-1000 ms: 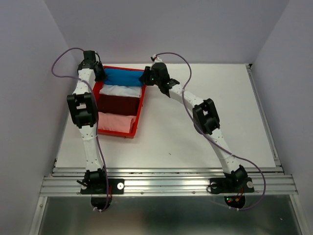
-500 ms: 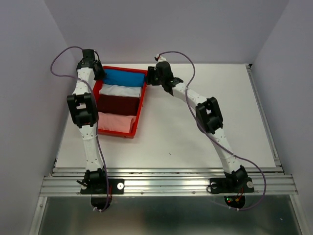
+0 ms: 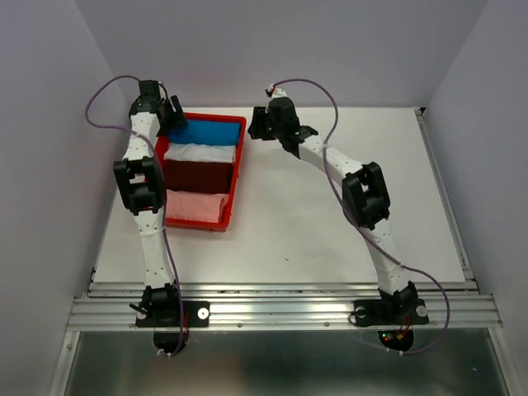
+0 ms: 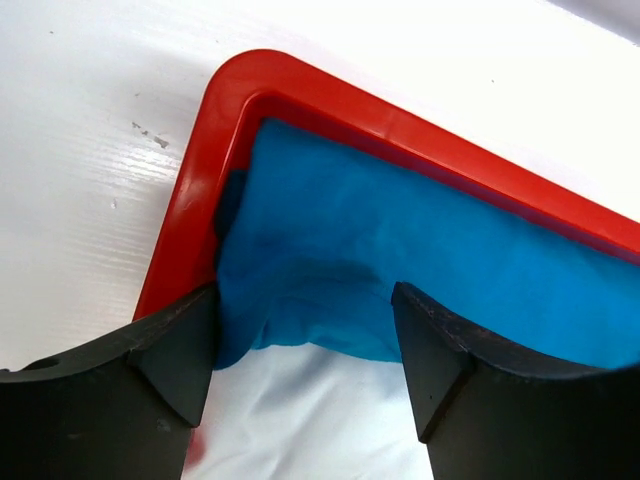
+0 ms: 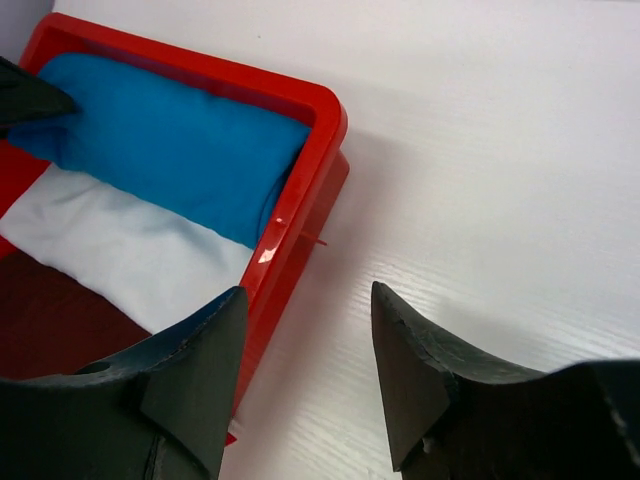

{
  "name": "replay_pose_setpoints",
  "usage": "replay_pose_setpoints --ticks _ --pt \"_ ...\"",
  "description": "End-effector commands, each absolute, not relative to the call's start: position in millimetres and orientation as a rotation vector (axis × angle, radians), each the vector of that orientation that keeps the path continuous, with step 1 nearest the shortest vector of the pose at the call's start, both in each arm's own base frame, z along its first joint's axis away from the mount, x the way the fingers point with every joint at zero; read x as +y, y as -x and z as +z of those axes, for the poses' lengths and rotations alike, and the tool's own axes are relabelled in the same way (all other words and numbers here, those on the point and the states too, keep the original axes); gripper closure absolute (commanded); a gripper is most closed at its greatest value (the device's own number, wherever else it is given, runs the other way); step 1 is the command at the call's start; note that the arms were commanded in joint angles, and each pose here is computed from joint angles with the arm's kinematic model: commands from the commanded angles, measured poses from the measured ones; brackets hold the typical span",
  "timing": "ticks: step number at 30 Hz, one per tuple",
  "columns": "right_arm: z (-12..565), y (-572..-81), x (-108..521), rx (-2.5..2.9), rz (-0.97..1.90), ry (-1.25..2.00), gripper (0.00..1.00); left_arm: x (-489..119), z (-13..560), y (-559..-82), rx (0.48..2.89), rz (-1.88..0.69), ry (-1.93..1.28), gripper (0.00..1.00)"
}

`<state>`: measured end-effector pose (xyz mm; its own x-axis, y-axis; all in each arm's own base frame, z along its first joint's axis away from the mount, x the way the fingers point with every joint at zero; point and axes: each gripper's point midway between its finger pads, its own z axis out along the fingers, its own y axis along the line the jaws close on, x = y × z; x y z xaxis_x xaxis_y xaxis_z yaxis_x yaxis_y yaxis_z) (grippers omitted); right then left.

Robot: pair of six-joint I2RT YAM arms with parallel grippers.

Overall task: Roll the t-shirts
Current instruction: Place the T-shirt in the bin, then reset both arms

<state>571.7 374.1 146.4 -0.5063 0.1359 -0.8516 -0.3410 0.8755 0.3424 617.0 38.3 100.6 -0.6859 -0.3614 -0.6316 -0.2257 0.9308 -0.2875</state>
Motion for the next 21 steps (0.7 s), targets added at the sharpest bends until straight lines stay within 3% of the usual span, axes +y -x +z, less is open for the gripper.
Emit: replay_pose_setpoints --ticks 1,7,21 --pt "231 -568 362 1.862 0.593 0.13 0.42 56 199 -621 2.165 -0.205 0.394 0.21" --pt "250 -553 345 1.848 0.548 0.128 0.38 46 219 -617 2.131 -0.223 0.377 0.21" --pt "209 -519 304 1.961 0.438 0.093 0.37 -3 194 -635 2.108 -0.309 0.283 0.27"
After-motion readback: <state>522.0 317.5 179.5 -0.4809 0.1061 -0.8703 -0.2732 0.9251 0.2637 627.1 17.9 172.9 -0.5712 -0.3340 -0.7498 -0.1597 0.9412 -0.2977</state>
